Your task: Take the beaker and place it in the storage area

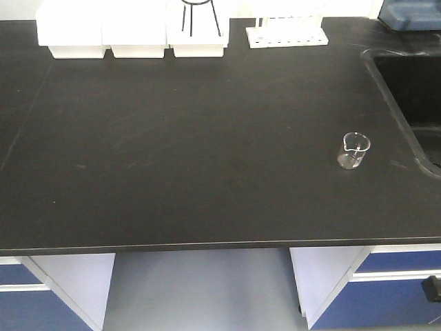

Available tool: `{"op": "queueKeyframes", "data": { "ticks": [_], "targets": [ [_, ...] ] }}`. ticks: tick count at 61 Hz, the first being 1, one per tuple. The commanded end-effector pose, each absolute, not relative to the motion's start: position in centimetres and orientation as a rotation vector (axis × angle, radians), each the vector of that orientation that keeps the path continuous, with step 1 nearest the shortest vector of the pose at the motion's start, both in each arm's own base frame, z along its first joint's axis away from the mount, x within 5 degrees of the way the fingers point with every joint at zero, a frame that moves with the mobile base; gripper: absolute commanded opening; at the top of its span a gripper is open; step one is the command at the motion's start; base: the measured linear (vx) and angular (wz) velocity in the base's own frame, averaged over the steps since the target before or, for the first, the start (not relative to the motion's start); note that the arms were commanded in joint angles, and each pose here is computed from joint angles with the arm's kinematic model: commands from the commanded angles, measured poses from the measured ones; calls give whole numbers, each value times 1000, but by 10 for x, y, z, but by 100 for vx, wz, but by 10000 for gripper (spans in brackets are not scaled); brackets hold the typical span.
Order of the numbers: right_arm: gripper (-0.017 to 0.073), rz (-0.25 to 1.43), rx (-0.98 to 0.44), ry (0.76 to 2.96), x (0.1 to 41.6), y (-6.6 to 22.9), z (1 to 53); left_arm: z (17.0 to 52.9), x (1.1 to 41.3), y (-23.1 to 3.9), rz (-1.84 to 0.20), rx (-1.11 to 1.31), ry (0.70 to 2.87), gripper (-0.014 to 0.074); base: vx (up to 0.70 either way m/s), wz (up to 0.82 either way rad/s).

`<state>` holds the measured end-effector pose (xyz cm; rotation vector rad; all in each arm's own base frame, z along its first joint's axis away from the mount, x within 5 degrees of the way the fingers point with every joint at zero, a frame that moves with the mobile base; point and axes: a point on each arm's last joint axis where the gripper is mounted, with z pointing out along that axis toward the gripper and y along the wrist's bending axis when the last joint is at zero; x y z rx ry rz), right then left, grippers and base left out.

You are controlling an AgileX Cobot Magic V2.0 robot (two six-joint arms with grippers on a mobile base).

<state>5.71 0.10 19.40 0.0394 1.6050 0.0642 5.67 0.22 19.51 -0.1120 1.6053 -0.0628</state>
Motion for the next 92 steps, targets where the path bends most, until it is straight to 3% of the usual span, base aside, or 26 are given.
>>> {"op": "queueKeyframes", "data": {
  "ticks": [1,30,40,49,66,79,92],
  "targets": [
    [-8,44,25,1519,56,1,199,196,56,1,-89,-100,1527,-8,0,0],
    [-8,37,17,1465,56,1,204,196,56,1,-89,-100,1527,-8,0,0],
    [-8,37,13,1262,49,1,239,196,56,1,-89,-100,1527,-8,0,0],
    [-8,-22,-29,1211,47,1,293,196,56,1,-89,-100,1527,-8,0,0],
    [-8,-73,-71,1303,108,1,377,196,56,1,-89,-100,1527,-8,0,0],
    [-8,-74,-70,1292,140,2,386,196,56,1,-89,-100,1527,-8,0,0],
    [-2,-48,-45,1256,145,1,388,196,56,1,-89,-100,1527,-8,0,0]
  ]
}}
